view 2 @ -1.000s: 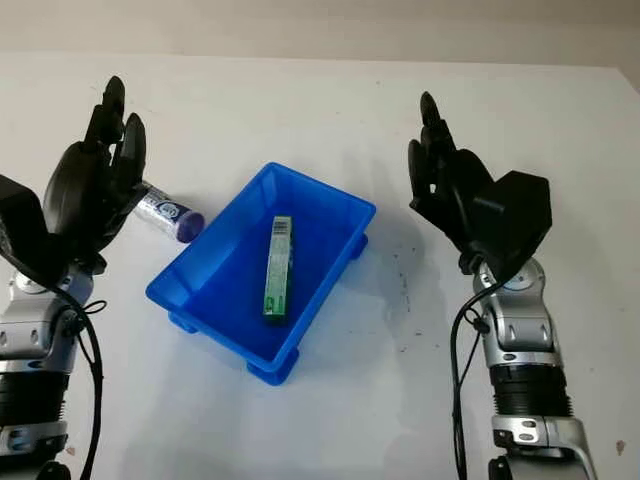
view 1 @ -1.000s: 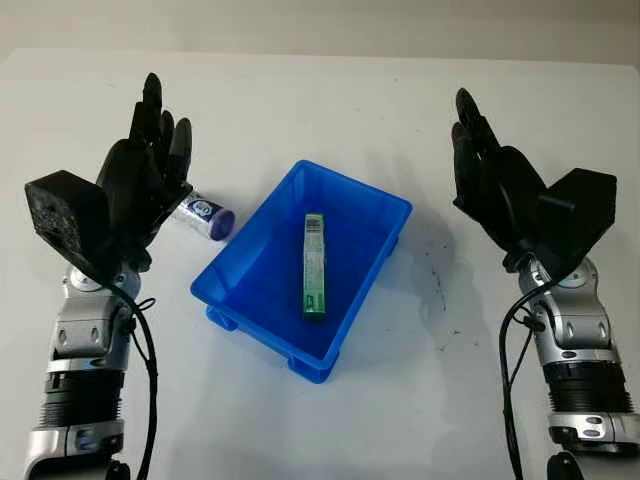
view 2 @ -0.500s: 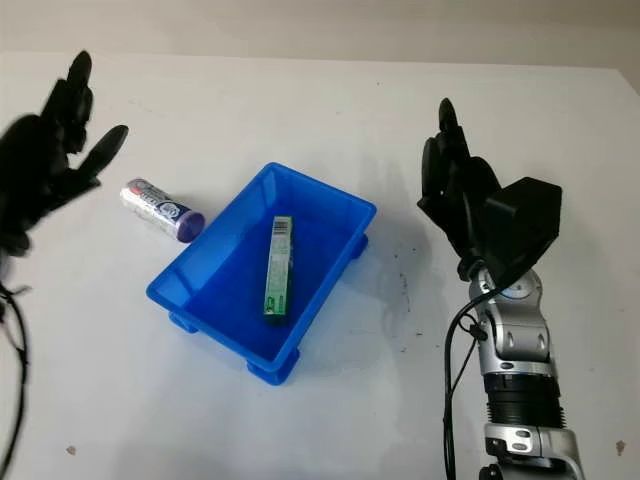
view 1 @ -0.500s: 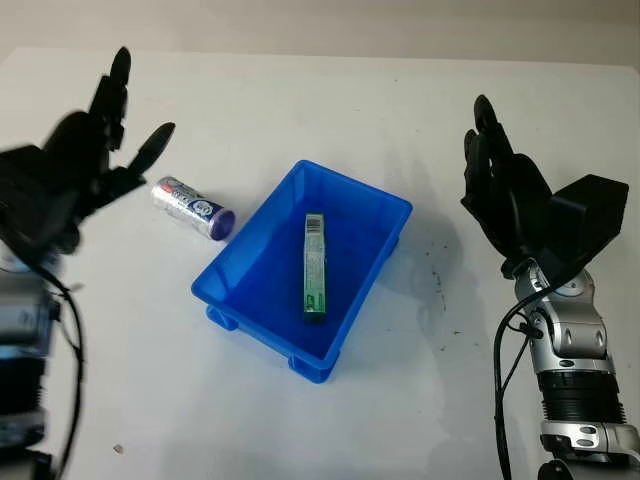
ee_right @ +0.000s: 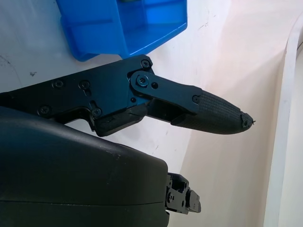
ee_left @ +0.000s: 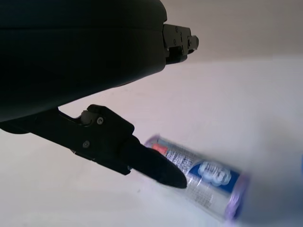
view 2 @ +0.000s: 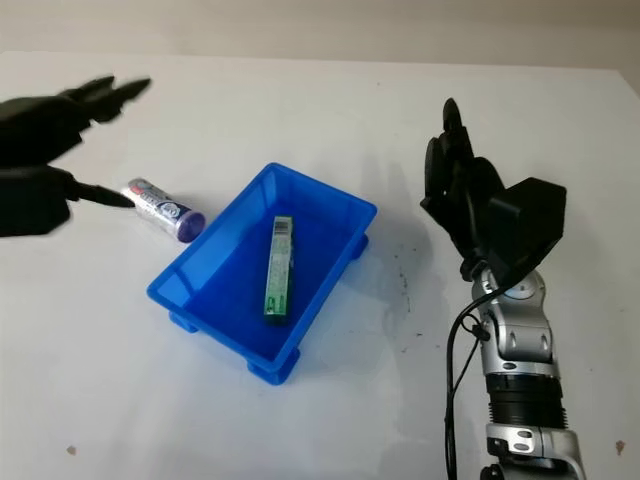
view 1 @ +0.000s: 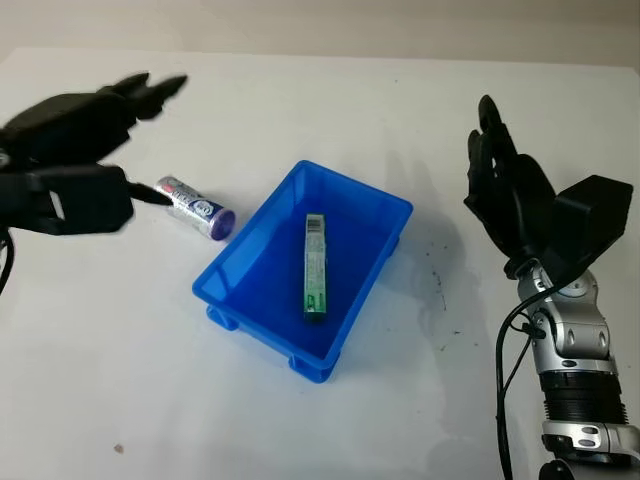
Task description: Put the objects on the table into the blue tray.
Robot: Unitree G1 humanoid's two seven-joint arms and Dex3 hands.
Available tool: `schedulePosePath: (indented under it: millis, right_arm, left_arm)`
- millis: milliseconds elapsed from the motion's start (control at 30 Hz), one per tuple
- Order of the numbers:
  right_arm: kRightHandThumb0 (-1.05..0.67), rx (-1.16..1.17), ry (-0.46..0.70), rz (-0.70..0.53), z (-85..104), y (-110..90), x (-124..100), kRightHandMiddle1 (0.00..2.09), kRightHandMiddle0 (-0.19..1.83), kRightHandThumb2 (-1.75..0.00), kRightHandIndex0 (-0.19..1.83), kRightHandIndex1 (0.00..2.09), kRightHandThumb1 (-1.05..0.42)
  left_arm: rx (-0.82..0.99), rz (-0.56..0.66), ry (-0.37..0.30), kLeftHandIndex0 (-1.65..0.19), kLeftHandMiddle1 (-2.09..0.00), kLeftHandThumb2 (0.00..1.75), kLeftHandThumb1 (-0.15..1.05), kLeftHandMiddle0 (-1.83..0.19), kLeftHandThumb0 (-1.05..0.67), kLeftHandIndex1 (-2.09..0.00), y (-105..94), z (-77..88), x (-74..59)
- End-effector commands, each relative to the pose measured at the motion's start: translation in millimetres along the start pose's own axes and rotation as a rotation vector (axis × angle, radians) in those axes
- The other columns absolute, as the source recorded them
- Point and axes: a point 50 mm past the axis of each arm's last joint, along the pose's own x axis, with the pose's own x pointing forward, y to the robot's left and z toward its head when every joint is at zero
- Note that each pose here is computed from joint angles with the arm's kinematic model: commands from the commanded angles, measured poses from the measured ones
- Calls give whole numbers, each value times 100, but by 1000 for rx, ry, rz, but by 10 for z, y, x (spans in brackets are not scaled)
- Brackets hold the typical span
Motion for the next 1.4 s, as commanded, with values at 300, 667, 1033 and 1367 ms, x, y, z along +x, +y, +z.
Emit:
schedulePosePath:
  millis: [300, 667, 1033, 1367]
  right_arm:
    - [-76, -42, -10, -12, -2, -24, -58, 0, -19, -74, -19, 0, -105]
    - [-77, -46, -2, -13, -33, -33, -68, 0, -19, -74, -19, 0, -105]
    - [-76, -44, 9, -24, -22, -65, -91, 0, -19, -74, -19, 0, -105]
    - [-75, -37, 1, -22, -6, -85, -100, 0, -19, -74, -19, 0, -105]
  left_arm:
    - [247, -62, -90, 3, -7, 6, 82, 6, -49, -7, -127, 132, 136]
    - [258, -75, -134, -10, -8, 6, 87, -7, -34, -10, -322, 150, 193]
    - [192, -83, -128, -28, -9, 6, 91, -31, -26, -12, -509, 100, 295]
    - [313, -65, -117, -55, -90, 11, 103, -46, -33, -49, -701, 32, 367]
